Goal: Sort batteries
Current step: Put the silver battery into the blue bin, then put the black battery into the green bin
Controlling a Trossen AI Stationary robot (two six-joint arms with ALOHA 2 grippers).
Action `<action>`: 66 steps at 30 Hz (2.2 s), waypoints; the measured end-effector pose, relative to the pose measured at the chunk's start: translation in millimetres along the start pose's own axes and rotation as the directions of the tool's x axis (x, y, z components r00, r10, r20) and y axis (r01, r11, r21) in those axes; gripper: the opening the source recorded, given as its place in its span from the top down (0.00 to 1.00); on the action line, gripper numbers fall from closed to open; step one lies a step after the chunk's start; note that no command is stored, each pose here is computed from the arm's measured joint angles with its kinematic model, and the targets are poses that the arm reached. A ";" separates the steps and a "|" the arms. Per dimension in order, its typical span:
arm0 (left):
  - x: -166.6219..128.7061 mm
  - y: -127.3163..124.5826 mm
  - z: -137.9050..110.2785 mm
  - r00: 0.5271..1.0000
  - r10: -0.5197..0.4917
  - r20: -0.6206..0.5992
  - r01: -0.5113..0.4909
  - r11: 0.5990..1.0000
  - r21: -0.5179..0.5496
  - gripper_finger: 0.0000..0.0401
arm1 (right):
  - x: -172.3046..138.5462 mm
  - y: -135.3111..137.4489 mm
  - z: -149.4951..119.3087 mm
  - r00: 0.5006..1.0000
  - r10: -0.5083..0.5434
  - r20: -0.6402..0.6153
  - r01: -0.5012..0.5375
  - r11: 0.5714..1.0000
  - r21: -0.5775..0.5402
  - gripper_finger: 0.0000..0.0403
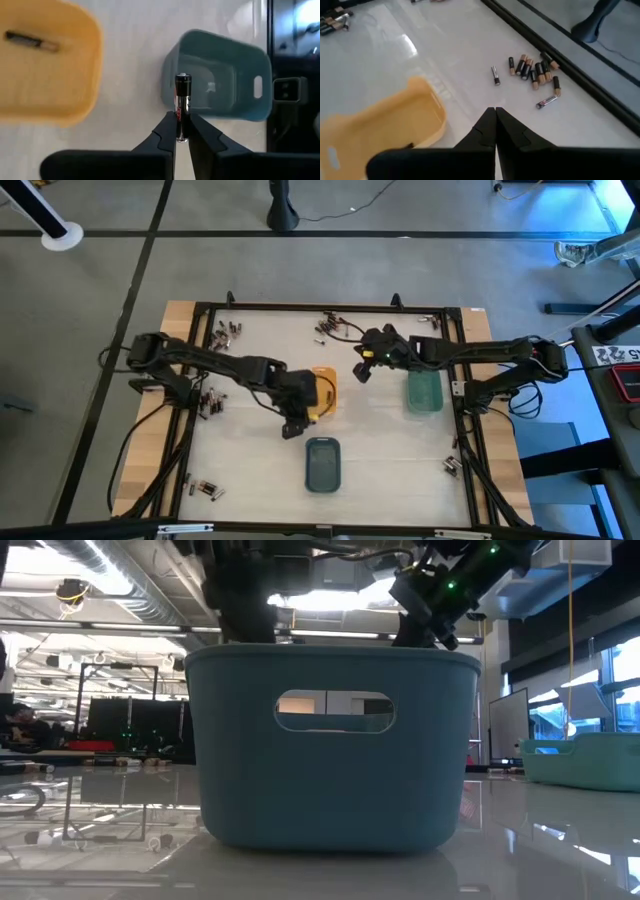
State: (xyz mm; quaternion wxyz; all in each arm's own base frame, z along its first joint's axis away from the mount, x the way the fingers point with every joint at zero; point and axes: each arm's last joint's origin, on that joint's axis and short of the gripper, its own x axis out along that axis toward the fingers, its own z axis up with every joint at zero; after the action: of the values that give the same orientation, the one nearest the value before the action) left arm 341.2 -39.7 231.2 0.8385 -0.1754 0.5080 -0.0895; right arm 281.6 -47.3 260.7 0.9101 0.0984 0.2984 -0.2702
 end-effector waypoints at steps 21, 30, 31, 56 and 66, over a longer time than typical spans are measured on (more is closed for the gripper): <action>55.2 -30.3 2.9 0.999 -0.049 -0.004 0.049 0.983 0.178 0.93 | -1.5 0.8 1.0 1.000 0.029 0.002 -0.029 0.987 0.157 1.00; 75.7 -30.7 0.3 0.993 -0.110 -0.040 0.115 0.982 0.152 0.91 | -1.5 0.2 -1.1 1.000 0.023 -0.018 -0.020 0.990 0.141 1.00; 75.4 -30.0 1.1 0.993 -0.110 -0.036 0.114 0.982 0.153 0.91 | -1.5 -0.1 -1.8 0.999 0.020 -0.026 -0.017 0.990 0.137 1.00; -13.4 -22.2 -3.7 0.949 0.291 0.125 -0.312 0.927 0.207 0.60 | -54.6 20.8 -8.4 0.925 0.206 -0.321 -0.163 0.974 0.156 1.00; -73.7 11.3 -44.6 0.820 0.473 0.323 -0.497 0.868 -0.009 0.60 | -126.5 76.5 -75.4 0.731 0.202 -0.652 -0.098 0.976 0.193 1.00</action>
State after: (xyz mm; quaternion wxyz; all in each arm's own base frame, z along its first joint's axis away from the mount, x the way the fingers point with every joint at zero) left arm 267.0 -14.2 268.5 0.9096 -0.0205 0.3918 0.1369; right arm 201.2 97.1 276.9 0.7519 0.2786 0.5746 -0.1636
